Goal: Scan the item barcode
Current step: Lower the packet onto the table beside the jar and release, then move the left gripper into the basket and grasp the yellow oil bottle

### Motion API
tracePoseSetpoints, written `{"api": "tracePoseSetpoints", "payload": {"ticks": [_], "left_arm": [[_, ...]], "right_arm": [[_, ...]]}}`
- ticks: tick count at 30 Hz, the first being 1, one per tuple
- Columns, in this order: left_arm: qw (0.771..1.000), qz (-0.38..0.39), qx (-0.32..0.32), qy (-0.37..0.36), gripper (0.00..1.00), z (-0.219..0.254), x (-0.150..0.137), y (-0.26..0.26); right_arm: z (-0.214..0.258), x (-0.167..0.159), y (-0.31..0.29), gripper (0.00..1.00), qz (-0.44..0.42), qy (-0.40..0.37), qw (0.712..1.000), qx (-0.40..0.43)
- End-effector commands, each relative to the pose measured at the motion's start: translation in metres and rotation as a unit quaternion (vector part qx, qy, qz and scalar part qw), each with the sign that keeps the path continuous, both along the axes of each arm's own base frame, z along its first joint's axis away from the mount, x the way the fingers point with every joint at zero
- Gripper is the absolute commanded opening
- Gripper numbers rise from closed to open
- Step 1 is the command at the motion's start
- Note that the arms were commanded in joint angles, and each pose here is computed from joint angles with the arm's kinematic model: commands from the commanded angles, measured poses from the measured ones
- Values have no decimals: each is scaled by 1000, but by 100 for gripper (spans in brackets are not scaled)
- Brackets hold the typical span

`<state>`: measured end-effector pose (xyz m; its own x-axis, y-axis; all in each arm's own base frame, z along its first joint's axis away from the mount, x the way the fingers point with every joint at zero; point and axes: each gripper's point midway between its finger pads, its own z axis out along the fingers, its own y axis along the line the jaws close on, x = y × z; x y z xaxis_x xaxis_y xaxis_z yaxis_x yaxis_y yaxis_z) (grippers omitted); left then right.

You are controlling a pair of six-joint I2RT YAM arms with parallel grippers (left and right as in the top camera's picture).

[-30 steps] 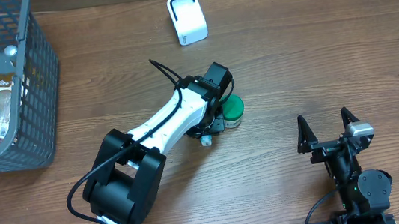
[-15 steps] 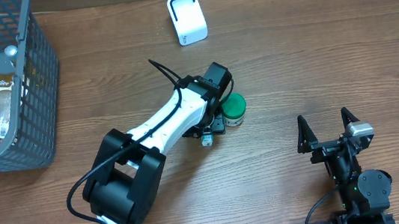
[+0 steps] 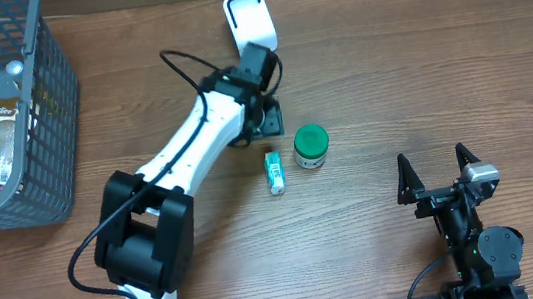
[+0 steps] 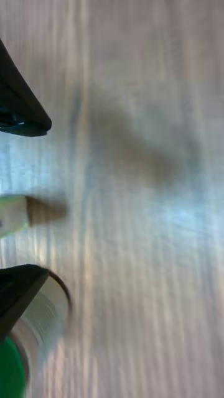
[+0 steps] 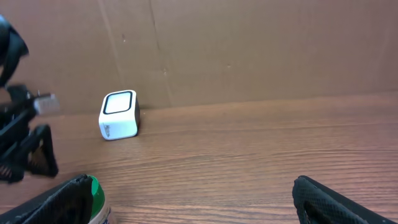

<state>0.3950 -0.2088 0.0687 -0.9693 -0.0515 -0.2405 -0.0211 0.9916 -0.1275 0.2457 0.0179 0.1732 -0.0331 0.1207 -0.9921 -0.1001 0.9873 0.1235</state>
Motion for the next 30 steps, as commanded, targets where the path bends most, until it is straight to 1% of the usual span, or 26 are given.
{"api": "tracePoseSetpoints", "payload": {"ticks": [1,3,5,7,11,13,15,18,21,23,26,30], "left_arm": [[999,-26,-10,-46,63,32,27,-1],[997,-33,0,-70,59,54,41,8],[995,-18,24,-99,58,84,56,27],[990,-7,45,-130,61,123,68,49],[975,-15,65,-213,68,211,89,91],[964,-8,71,-256,79,253,96,115],[951,12,78,-300,84,292,99,145],[930,68,86,-352,87,337,99,197],[915,118,100,-373,87,357,95,248],[909,147,111,-373,87,359,92,279],[907,189,126,-355,87,348,87,327],[909,214,119,-336,87,333,86,363]], "right_arm": [[-2,0,2,100,5,-2,1000,0],[-2,0,2,100,5,-2,1000,0],[-2,0,2,100,5,-2,1000,0],[-2,0,2,100,5,-2,1000,0],[-2,0,2,100,5,-2,1000,0],[-2,0,2,100,5,-2,1000,0],[-2,0,2,100,5,-2,1000,0],[-2,0,2,100,5,-2,1000,0],[-2,0,2,100,5,-2,1000,0],[-2,0,2,100,5,-2,1000,0],[-2,0,2,100,5,-2,1000,0],[-2,0,2,100,5,-2,1000,0]]}}
